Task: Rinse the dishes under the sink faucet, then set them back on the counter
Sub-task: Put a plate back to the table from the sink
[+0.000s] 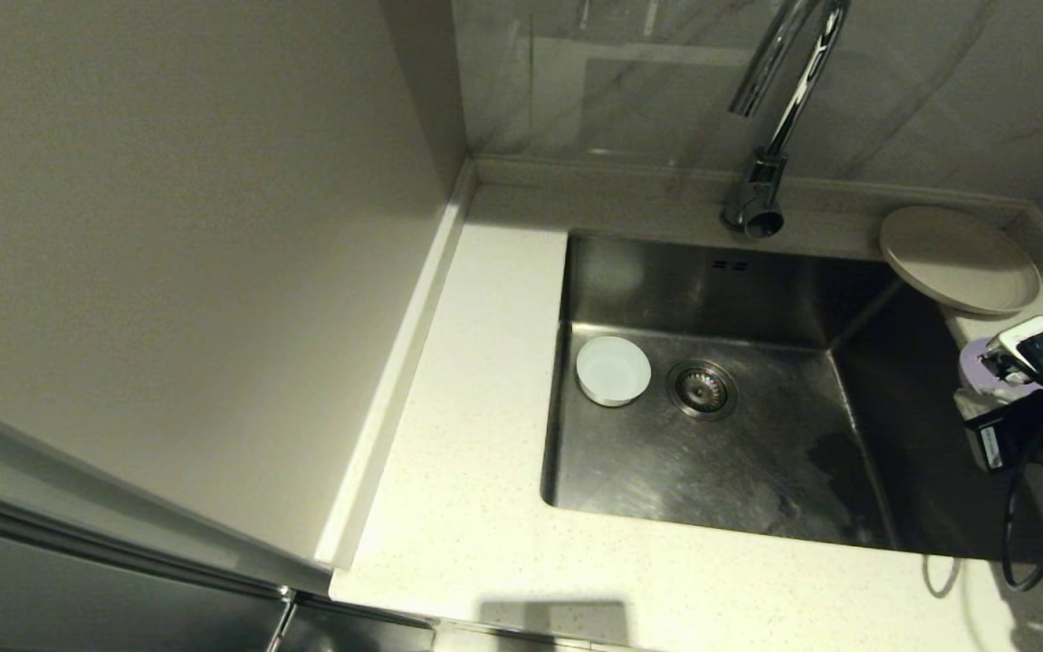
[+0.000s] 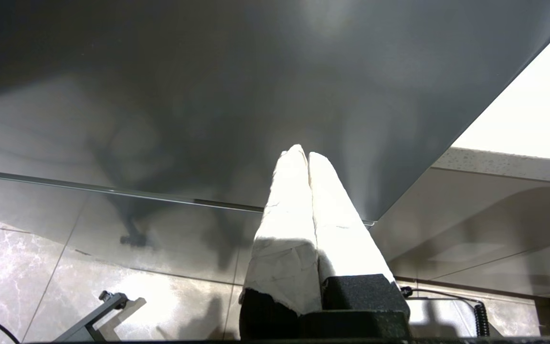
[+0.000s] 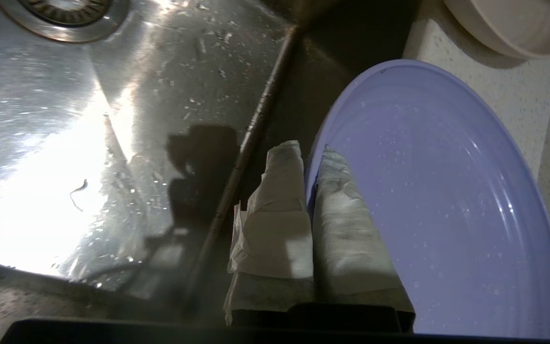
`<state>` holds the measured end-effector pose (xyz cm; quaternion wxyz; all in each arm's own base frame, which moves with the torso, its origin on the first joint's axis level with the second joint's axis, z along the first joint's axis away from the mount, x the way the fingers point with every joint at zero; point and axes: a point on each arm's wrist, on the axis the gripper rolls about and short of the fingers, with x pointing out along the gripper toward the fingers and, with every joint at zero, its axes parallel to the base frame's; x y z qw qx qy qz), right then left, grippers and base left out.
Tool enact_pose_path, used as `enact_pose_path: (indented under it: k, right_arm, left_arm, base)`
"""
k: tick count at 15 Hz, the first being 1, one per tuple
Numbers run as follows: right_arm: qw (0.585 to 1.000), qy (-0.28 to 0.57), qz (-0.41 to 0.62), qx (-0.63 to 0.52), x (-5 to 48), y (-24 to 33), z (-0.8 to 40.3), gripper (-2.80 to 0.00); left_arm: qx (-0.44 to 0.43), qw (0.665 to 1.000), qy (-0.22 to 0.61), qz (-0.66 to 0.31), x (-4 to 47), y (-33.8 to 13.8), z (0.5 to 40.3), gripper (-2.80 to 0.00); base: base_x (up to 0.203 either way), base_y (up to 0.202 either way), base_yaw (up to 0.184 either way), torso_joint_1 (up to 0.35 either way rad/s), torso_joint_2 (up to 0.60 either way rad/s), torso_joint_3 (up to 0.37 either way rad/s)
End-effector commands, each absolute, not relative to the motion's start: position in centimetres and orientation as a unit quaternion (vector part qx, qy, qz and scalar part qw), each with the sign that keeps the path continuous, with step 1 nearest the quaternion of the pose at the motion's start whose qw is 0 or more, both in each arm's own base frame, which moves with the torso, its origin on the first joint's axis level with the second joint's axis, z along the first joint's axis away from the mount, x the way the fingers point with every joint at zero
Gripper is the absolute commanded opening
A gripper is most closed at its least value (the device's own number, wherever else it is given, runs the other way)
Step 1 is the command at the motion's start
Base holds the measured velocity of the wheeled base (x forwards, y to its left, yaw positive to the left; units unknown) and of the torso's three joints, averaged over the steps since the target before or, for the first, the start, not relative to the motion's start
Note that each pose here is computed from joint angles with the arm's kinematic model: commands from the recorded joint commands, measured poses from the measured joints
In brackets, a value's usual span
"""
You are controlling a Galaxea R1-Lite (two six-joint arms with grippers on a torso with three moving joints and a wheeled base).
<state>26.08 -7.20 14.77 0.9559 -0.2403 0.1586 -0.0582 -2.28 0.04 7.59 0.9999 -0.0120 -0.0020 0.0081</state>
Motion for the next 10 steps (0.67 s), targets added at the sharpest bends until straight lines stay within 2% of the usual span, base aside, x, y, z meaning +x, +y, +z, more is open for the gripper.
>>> enact_pose_path:
  k: [1,8,9,10]
  right_arm:
    - [0.954,0.167,-0.065,-0.24,26.6,-7.8,14.1,-2.8]
    - [0.952,0.171,-0.088,-0.239,27.1,-8.9,14.1,-2.8]
    - [0.952,0.17,-0.088,-0.239,27.0,-8.9,14.2,0.0]
    - [0.951,0.171,-0.093,-0.24,27.0,-9.0,14.2,0.0]
  left_arm:
    - [-0.012,1.0,-0.003,0.008,-2.3,0.0,7.6,-2.8]
    - [-0.012,1.0,-0.003,0.008,-2.3,0.0,7.6,-2.8]
    - [-0.012,1.0,-0.003,0.008,-2.3,0.0,7.6,-2.8]
    - [-0.012,1.0,-0.003,0.008,-2.3,0.0,7.6,-2.8]
  base:
    - [0.0,0.0,0.0,0.0,0.0,0.0]
    - [0.0,0.0,0.0,0.0,0.0,0.0]
    - [0.0,0.0,0.0,0.0,0.0,0.0]
    - [0.0,0.0,0.0,0.0,0.0,0.0]
